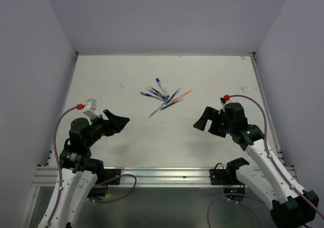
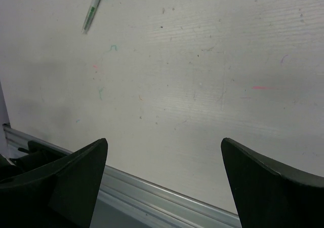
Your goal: Open the pen caps
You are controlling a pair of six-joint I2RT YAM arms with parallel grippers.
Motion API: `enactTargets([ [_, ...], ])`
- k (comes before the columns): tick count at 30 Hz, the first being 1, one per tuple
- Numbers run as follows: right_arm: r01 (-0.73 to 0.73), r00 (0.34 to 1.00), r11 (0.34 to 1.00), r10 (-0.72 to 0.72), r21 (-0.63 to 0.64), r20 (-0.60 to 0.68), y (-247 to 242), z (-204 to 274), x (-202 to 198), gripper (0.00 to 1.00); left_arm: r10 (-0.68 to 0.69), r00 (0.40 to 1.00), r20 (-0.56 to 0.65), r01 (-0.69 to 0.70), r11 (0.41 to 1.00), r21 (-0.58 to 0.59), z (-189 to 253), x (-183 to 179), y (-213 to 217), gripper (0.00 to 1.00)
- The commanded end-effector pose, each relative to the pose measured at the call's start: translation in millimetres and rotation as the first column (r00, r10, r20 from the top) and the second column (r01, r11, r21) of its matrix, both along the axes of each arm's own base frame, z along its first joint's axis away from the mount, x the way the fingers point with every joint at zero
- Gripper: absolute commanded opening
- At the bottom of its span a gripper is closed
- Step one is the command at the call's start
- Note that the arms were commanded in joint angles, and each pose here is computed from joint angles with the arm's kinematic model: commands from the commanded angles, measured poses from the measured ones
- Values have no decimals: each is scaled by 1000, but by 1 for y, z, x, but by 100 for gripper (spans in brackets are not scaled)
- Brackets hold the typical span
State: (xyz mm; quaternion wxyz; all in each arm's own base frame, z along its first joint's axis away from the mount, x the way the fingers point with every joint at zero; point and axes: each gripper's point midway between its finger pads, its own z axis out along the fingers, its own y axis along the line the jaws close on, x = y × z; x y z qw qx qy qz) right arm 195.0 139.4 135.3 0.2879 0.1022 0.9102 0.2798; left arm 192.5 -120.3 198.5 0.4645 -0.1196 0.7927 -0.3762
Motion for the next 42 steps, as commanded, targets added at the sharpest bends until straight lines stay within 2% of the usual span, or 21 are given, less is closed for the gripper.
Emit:
enactTargets([
  [1, 10, 1000, 999, -9, -44, 16, -7, 5, 4, 99, -16, 1000, 27, 16, 1000, -10, 5, 17, -5, 78],
  [7, -54, 999, 998, 54, -28, -2, 2, 6, 3, 99, -43, 997, -59, 44, 999, 11, -11, 38, -16, 77],
  [9, -79, 997, 997, 79, -5, 2, 7, 7, 4, 99, 15, 998, -65, -12, 998, 56, -13, 50, -14, 78],
  [10, -88, 996, 996, 88, 3, 3, 10, 7, 4, 98, -10, 996, -85, 18, 996, 86, -15, 50, -26, 78],
  [11, -91, 996, 996, 91, 9, 7, 10, 8, 4, 98, 42, 996, -82, -31, 991, 128, -16, 57, -22, 78],
  [13, -113, 994, 993, 113, 29, 10, 15, 11, 3, 99, 5, 992, -125, 17, 984, 176, -25, 58, -42, 79],
  [15, -131, 991, 989, 130, 60, 24, 21, 18, 3, 98, 57, 982, -177, -12, 969, 245, -42, 65, -41, 79],
  [18, -141, 989, 987, 138, 78, 44, 24, 24, 6, 98, 93, 977, -193, -28, 949, 313, -49, 72, -45, 81],
  [28, -150, 989, 985, 148, 83, 29, 28, 18, 10, 98, 77, 988, -135, -26, 939, 343, -45, 96, -69, 80],
  [34, -163, 986, 981, 160, 103, 39, 33, 26, 15, 98, 57, 996, -69, -20, 895, 445, -46, 116, -86, 78],
  [42, -165, 985, 978, 156, 131, 73, 36, 44, 18, 99, 25, 1000, -16, -12, 819, 574, -74, 137, -97, 81],
])
